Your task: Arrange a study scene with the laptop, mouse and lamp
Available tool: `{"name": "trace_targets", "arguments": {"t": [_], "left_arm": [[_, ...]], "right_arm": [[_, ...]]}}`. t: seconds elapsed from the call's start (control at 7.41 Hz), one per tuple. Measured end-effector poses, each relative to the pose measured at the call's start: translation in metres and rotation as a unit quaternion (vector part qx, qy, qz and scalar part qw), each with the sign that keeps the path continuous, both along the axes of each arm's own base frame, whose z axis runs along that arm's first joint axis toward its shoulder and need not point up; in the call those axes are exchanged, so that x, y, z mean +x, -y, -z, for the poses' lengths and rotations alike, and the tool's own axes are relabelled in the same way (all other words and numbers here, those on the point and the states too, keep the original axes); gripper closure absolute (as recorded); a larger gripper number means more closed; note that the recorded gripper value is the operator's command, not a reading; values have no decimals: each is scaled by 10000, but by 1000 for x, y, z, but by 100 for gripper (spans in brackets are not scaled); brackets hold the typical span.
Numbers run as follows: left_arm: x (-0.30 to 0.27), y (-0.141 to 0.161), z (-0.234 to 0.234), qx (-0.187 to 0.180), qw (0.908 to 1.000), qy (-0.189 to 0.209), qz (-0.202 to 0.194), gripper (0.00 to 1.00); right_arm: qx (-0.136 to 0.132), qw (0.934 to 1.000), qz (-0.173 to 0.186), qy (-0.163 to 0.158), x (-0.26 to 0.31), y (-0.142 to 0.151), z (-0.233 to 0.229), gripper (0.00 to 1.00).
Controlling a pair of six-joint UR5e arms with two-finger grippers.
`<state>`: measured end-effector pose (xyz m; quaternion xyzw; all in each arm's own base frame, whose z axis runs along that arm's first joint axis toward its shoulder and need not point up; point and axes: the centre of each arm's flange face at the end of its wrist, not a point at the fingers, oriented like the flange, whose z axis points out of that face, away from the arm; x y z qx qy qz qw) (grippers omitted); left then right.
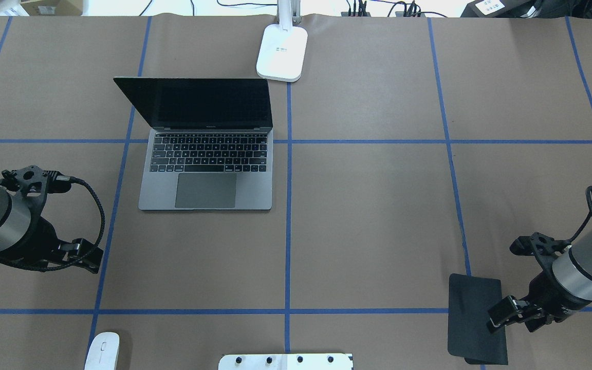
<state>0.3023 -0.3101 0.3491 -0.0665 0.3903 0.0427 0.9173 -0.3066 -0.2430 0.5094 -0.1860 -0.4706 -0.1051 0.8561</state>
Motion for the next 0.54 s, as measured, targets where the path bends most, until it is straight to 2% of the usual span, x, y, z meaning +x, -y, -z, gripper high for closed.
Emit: {"name": "trace_targets", "arguments": {"t": [0.4,0.54], "left_arm": [[0,-1,-1,11,10000,3,-25,1],[1,-1,-1,17,10000,4,-32,1]], "right_arm": [[-13,9999,-143,0,-7,18,-5,5],[7,9998,-198,38,-12,27,-3,11]]}}
